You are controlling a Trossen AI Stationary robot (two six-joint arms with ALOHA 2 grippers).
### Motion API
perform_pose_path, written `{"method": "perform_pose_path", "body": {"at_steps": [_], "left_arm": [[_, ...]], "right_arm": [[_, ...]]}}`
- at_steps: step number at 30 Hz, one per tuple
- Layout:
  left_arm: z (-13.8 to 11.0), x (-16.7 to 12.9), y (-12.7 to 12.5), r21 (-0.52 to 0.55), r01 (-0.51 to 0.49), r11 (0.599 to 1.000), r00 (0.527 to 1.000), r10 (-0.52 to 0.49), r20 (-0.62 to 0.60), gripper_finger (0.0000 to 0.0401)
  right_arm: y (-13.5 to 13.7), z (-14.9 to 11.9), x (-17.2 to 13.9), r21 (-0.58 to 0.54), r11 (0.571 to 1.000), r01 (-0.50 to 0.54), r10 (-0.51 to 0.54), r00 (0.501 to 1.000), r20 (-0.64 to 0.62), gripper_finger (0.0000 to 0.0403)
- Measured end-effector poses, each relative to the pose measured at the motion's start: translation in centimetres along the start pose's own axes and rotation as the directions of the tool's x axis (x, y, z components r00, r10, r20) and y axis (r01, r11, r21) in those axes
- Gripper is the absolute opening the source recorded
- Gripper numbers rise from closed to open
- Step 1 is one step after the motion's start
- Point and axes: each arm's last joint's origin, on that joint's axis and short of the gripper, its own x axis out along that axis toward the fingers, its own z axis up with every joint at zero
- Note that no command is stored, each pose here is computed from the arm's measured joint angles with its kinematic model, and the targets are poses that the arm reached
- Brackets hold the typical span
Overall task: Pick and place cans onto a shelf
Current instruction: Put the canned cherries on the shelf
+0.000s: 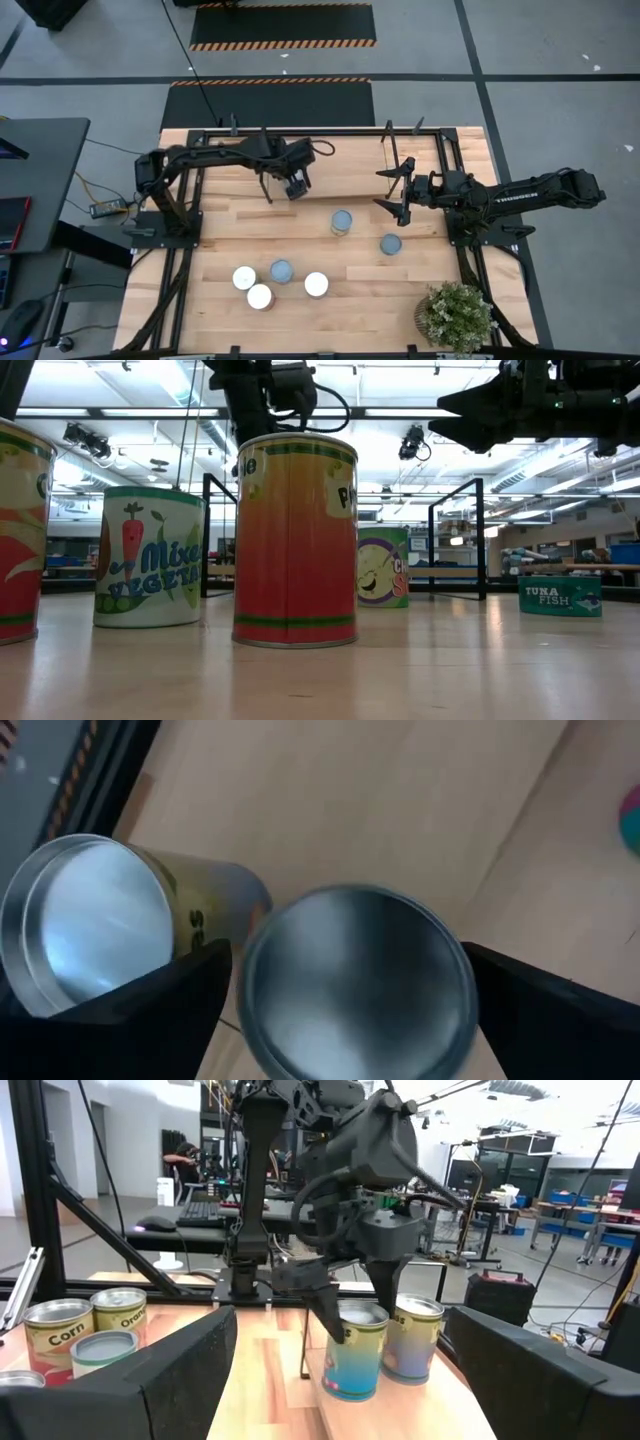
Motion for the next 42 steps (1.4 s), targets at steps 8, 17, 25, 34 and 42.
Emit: {"method": "perform_pose_path", "body": {"at_steps": [8, 17, 25, 34, 42], "left_arm": [[-0.3, -0.6, -1.6, 0.089, -0.072, 0.993, 0.997, 0.069, 0.027, 0.0389], [0.2, -1.4, -3.2, 0.179, -0.15, 0.972, 0.983, 0.127, 0.135, 0.0389], [0.7, -0.9, -4.0, 0.162, -0.23, 0.96, 0.96, 0.198, 0.196, 0.0389], [-0.2, -0.4, -3.9, 0.154, -0.289, 0.945, 0.955, 0.274, 0.112, 0.0389], [-0.9, -0.4, -3.7, 0.14, -0.311, 0.94, 0.95, 0.307, 0.052, 0.0389]], "right_arm": [[0.0, 0.0, 0.0, 0.0, 1.0, 0.0, 0.0, 1.0, 0.0, 0.0372], [0.0, 0.0, 0.0, -0.001, 1.0, 0.0, 0.0, 1.0, 0.001, 0.0372], [0.1, 0.0, 0.0, 0.012, 1.0, -0.025, 0.025, 1.0, 0.005, 0.0372], [0.1, 0.0, 0.0, 0.006, 1.0, -0.024, 0.024, 1.0, 0.006, 0.0372], [0.1, 0.1, 0.0, 0.011, 1.0, -0.026, 0.026, 1.0, 0.007, 0.0372]]}}
